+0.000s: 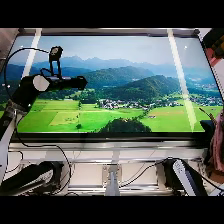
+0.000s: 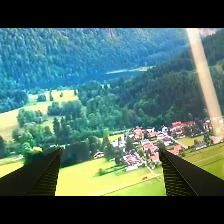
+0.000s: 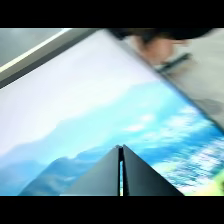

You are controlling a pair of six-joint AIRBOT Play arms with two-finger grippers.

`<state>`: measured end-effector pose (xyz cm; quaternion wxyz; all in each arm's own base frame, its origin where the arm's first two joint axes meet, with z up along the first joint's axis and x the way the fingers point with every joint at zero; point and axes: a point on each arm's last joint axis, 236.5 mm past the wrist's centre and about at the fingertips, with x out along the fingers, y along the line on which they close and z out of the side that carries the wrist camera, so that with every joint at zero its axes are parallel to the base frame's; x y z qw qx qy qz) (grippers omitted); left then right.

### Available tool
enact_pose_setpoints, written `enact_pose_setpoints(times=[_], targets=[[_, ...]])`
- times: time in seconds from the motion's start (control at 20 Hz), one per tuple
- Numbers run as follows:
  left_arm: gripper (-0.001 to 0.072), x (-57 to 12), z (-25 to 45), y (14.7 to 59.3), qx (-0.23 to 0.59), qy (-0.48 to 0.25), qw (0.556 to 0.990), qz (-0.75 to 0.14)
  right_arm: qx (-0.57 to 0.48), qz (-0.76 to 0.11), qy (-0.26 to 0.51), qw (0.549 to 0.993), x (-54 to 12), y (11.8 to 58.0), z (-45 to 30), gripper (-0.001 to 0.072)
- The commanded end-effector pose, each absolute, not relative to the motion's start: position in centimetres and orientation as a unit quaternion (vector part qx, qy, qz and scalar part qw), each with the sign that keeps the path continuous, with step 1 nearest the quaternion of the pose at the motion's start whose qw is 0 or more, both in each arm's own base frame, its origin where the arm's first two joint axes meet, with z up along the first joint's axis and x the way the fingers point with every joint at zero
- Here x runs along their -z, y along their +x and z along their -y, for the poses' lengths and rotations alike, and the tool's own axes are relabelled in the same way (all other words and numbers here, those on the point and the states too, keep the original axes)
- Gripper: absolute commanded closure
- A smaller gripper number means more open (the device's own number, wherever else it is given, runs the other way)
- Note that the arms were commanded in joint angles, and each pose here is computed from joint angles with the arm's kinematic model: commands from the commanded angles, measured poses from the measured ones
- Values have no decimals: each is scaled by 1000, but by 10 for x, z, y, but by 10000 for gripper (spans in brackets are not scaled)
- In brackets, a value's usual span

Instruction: Fold the clothes and pants, and hang the long-sleeved shirts on hangers.

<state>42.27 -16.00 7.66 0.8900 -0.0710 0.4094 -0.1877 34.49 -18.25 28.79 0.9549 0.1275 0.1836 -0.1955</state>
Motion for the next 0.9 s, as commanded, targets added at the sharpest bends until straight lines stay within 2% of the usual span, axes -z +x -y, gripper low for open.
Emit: enact_pose_setpoints(times=[0.0, 0.15, 0.35, 0.45, 0.85], targets=[[14, -77, 160, 424, 187, -72, 892, -406, 8, -214, 66, 975, -275, 402, 50, 681], [13, -78, 160, 424, 187, -72, 892, -406, -129, -241, -28, 962, -253, 414, -58, 682], [13, -78, 160, 424, 187, -72, 892, -406, -190, -279, -131, 932, -215, 415, -112, 681], [13, -78, 160, 424, 187, -72, 892, -406, -194, -300, -136, 924, -201, 415, -114, 682], [13, -78, 160, 424, 187, -72, 892, -406, -194, -297, -134, 925, -201, 416, -115, 681]])
